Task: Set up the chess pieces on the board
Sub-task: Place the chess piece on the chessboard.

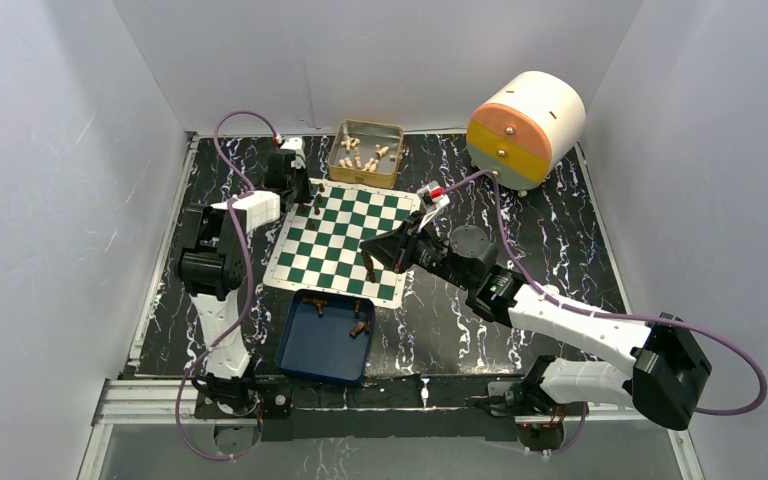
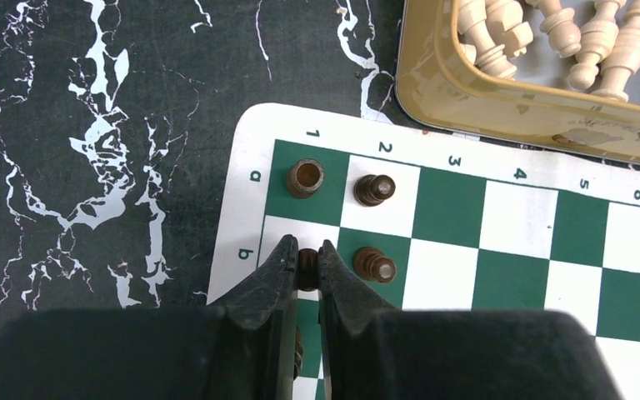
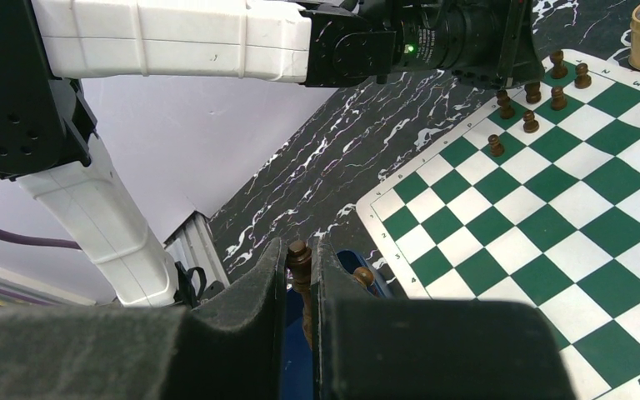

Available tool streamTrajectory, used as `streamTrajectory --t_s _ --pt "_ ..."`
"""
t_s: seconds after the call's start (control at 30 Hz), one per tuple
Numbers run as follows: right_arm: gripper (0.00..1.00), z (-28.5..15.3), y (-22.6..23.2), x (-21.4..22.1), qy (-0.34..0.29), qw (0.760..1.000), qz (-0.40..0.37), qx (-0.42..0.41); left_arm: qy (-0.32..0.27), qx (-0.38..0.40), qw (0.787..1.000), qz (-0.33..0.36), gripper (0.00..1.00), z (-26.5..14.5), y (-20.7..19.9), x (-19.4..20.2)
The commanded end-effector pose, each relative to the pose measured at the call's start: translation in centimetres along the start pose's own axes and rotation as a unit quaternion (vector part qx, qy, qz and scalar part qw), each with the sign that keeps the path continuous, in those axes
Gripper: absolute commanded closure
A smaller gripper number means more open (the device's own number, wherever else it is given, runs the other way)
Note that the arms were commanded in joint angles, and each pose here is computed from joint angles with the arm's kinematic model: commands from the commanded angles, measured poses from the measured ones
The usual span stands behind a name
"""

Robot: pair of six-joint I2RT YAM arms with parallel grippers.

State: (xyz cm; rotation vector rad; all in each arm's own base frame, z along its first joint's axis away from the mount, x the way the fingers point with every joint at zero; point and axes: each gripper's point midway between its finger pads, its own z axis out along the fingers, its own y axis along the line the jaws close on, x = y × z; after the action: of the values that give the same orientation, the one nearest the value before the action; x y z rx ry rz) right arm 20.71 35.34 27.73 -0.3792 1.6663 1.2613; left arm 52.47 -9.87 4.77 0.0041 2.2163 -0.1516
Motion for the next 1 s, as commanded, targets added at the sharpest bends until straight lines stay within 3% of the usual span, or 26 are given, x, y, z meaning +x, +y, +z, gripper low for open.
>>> streamTrajectory --t_s 0.0,0.23,0.4,0.53,0.97 --pt "0.89 0.0 1.7 -3.0 -0.045 0.998 -0.014 -0.029 -0.008 -0.008 1.0 0.024 0.93 -0.1 0.2 -0.2" --pt "0.88 0.1 1.6 -2.8 -0.045 0.999 -0.016 -0.027 -0.007 -0.012 1.0 0.027 0.87 -0.3 0.4 -0.2" --pt "0.88 0.0 1.5 -2.7 -0.042 0.999 -0.016 -0.026 -0.003 -0.009 1.0 0.03 0.71 -0.5 0.2 -0.7" --pt "0.88 0.0 1.3 -2.4 -0.04 0.999 -0.006 -0.022 -0.01 0.003 1.0 0.008 0.64 -1.5 -0.5 -2.1" --pt "0.91 0.3 1.0 -2.2 -0.04 0.998 0.043 -0.01 -0.039 0.014 0.998 -0.044 0.5 -9.9 -1.8 -8.8"
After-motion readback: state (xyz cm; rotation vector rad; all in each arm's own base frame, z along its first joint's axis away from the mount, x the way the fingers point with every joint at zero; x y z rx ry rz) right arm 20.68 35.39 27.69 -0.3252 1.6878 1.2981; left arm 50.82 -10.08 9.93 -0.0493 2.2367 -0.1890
